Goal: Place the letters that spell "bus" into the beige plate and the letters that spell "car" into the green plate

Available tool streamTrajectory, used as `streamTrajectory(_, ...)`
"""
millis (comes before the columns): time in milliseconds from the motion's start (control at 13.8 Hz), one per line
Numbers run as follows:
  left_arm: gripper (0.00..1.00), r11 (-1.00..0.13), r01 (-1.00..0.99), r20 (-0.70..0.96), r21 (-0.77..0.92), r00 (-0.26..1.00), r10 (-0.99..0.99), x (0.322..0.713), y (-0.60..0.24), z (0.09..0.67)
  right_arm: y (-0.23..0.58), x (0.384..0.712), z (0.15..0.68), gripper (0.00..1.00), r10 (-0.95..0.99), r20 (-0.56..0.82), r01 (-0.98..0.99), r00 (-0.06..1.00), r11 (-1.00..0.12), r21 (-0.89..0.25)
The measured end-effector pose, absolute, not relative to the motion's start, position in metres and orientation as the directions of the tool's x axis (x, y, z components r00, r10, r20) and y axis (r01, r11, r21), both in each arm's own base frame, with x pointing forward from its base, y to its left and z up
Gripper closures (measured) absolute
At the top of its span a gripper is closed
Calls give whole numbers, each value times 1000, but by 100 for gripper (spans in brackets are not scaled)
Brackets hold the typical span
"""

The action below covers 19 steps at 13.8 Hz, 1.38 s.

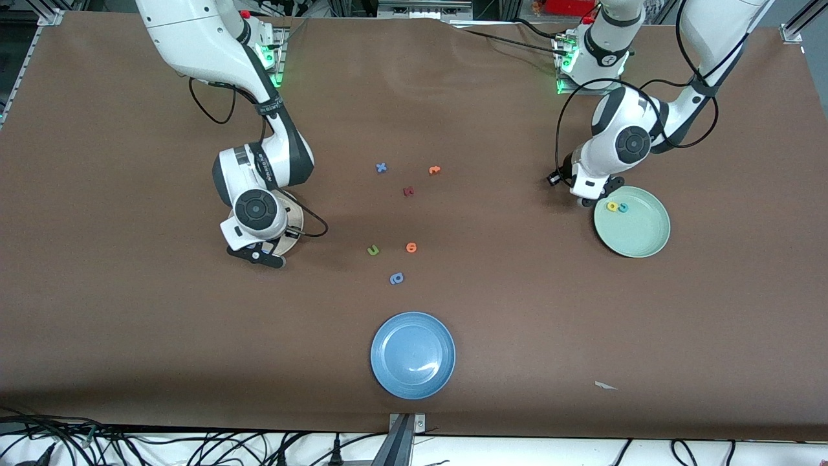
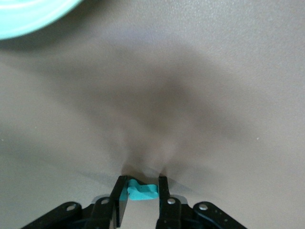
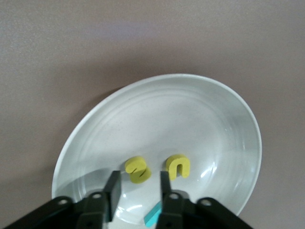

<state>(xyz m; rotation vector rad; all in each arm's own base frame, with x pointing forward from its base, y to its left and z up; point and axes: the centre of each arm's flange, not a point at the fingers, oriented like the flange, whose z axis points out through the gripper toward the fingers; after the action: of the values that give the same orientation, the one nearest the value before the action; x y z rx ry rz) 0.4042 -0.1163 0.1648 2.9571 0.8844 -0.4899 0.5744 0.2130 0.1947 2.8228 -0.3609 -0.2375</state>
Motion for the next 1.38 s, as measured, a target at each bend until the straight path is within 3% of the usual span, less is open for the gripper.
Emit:
streamTrajectory(362,71,-840,538,-301,-73,791,533,404,-116,165,222,591,235,3,-257,-64,-234,964,-941,246)
streamTrajectory(725,71,-839,537,-314,-92,784,536,410,-114,168,218,606,330,1,-181,-87,-157,980,-961,229)
streamTrajectory(1014,71,-841,515,-358,-165,763,538,458,-105,209,200,622,408,1,-97,-132,-66,986,-973,222)
streamTrajectory(1377,71,-879,469,-393,-91,794,464,514,-1,261,87,628,486,1,15,-181,7,983,-999,-45)
